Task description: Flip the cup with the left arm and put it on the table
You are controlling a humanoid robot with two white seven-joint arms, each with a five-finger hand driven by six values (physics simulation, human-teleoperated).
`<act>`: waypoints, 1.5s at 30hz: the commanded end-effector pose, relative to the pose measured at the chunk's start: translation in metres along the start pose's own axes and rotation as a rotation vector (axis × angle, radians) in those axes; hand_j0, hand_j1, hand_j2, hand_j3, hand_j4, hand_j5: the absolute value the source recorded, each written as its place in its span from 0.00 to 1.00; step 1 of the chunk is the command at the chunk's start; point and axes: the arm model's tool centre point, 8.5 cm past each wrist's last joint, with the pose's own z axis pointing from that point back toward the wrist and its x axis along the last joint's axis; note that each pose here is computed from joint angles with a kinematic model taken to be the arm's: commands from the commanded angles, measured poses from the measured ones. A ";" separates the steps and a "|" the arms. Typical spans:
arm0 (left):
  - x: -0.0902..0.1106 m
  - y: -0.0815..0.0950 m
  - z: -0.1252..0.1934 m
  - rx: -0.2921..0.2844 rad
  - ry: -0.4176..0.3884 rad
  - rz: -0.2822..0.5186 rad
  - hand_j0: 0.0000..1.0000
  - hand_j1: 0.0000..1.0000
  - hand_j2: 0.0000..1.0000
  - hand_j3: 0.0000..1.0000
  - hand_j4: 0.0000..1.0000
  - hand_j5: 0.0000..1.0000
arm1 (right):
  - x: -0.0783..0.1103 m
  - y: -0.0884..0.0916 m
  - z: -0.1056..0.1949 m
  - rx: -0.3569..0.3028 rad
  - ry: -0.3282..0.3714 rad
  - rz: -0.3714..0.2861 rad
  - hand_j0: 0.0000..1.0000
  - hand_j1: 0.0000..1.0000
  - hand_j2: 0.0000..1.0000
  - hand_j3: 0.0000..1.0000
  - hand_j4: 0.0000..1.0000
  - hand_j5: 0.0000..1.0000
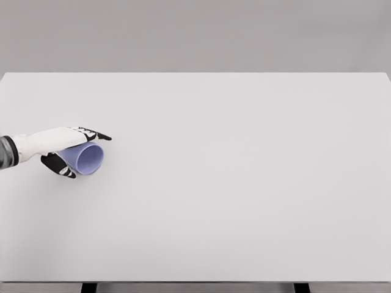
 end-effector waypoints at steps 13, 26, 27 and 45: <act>-0.002 -0.001 0.000 -0.011 0.021 -0.023 0.76 0.76 0.76 0.76 0.76 0.76 | 0.000 0.000 0.000 0.000 0.001 0.000 1.00 1.00 1.00 1.00 1.00 1.00; 0.001 0.024 0.008 0.061 -0.012 0.010 0.73 0.73 0.73 0.73 0.73 0.73 | 0.000 0.000 0.000 0.000 0.000 0.000 1.00 1.00 1.00 1.00 1.00 1.00; 0.002 0.031 0.010 0.076 -0.024 0.018 0.73 0.73 0.73 0.73 0.73 0.73 | 0.000 0.000 0.000 0.000 0.000 0.000 1.00 1.00 1.00 1.00 1.00 1.00; 0.010 0.065 0.019 0.244 -0.147 0.167 0.79 0.79 0.79 0.79 0.79 0.79 | 0.000 0.000 0.000 0.000 0.000 0.000 1.00 1.00 1.00 1.00 1.00 1.00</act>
